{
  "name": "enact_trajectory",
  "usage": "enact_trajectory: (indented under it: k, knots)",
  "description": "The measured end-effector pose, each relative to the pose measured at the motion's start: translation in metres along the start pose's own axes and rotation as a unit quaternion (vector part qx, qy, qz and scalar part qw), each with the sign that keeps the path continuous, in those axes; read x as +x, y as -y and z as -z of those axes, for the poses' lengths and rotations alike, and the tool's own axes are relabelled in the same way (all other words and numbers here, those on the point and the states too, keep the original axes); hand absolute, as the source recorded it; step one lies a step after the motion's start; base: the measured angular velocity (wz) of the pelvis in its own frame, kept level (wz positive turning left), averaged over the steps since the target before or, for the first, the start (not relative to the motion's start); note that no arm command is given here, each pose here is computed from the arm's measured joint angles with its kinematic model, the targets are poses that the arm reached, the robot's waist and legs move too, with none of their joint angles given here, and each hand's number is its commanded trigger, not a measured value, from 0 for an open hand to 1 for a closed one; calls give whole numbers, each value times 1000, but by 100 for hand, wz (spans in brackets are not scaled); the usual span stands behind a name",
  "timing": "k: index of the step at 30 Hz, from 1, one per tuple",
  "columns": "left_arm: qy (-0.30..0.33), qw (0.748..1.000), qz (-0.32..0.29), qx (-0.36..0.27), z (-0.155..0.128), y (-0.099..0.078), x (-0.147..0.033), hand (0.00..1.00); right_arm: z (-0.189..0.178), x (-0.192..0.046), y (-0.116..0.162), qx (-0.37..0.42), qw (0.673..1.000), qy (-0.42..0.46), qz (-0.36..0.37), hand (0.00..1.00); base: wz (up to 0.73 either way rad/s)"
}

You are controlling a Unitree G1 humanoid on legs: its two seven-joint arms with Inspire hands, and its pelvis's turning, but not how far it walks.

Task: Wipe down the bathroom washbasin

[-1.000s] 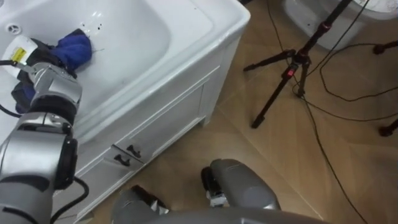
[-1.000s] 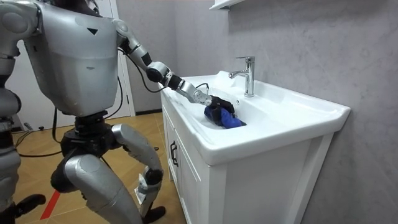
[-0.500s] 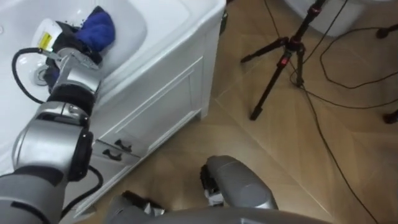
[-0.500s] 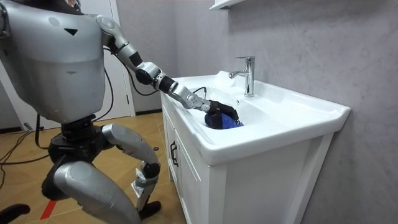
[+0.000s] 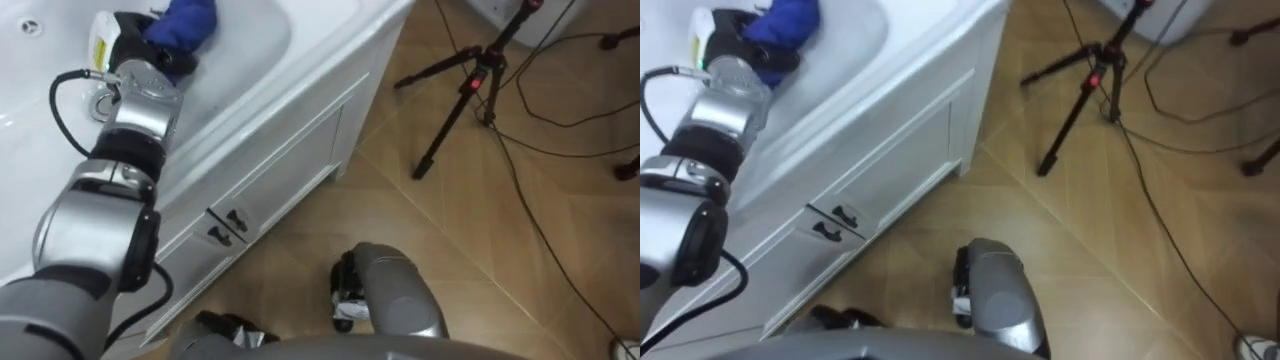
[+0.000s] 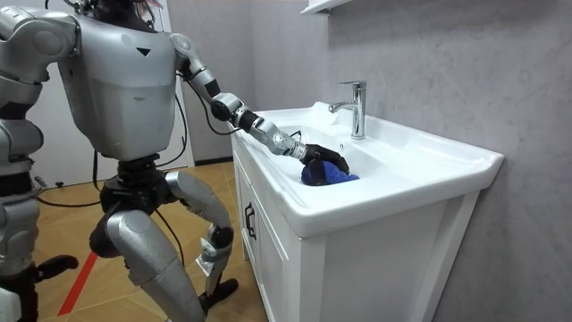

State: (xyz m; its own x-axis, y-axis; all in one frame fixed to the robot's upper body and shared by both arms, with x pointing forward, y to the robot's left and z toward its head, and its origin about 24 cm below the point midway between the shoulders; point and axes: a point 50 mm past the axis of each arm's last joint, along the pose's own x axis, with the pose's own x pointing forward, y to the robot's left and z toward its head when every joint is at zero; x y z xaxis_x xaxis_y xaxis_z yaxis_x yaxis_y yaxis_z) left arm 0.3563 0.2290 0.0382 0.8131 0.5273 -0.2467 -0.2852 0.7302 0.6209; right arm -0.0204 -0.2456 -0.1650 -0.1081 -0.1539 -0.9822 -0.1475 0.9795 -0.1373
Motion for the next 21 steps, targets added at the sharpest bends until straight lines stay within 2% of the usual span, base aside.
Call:
enact_trajectory:
  k: [7, 13, 18, 21]
  knots:
    - [-2, 1000, -13, 2, 3, 1, 0, 100, 1, 0, 2, 0, 1000, 2, -8, 0, -1]
    - [2, 998, -58, 11, 7, -7, 2, 100, -1, -1, 3, -4, 1000, 5, -4, 0, -10]
    - [-5, 998, -68, 15, 12, -15, 5, 100, 1, -1, 3, -2, 1000, 3, -4, 0, -9]
    - [-7, 996, -77, 45, 18, -20, 7, 100, 2, -1, 3, 1, 1000, 0, -3, 0, -11]
